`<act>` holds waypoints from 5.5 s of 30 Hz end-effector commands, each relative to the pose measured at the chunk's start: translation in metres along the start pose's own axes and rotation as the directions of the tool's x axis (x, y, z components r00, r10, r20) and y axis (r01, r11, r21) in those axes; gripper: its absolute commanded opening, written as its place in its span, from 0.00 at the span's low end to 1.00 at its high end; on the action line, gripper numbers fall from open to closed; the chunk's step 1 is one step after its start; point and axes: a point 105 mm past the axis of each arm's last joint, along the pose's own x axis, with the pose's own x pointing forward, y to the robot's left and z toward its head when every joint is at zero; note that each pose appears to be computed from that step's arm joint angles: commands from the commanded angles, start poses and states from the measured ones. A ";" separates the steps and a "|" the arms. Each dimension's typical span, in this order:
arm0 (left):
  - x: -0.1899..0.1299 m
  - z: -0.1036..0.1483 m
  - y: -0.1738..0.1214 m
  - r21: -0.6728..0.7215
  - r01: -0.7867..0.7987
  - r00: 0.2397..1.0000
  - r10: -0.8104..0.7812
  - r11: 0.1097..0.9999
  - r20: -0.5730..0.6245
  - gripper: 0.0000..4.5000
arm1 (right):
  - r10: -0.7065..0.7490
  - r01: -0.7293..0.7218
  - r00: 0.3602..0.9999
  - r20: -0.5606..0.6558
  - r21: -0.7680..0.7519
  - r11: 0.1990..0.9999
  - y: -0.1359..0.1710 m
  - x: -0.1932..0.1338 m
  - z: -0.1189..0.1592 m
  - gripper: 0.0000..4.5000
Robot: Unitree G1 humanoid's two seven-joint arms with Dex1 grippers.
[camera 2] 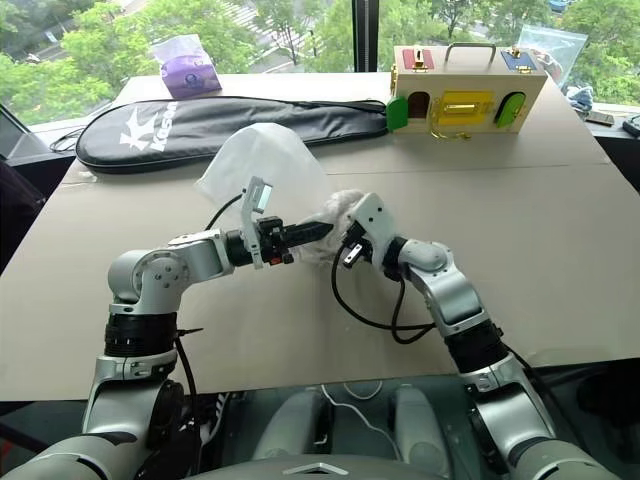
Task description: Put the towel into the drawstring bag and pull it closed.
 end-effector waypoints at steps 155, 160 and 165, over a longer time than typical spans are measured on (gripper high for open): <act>-0.053 0.067 0.008 0.293 0.035 0.987 -0.079 0.956 0.139 0.81 | -0.680 0.690 0.718 0.147 -0.019 0.724 -0.083 -0.101 0.006 0.00; -0.064 0.008 0.030 0.285 -0.082 0.996 0.091 0.955 -0.017 0.81 | -0.677 0.687 0.720 0.153 -0.015 0.727 -0.083 -0.099 0.007 0.00; -0.037 -0.014 0.022 0.248 -0.077 0.997 0.072 0.966 0.029 0.81 | -0.676 0.685 0.720 0.157 -0.009 0.728 -0.081 -0.097 0.009 0.00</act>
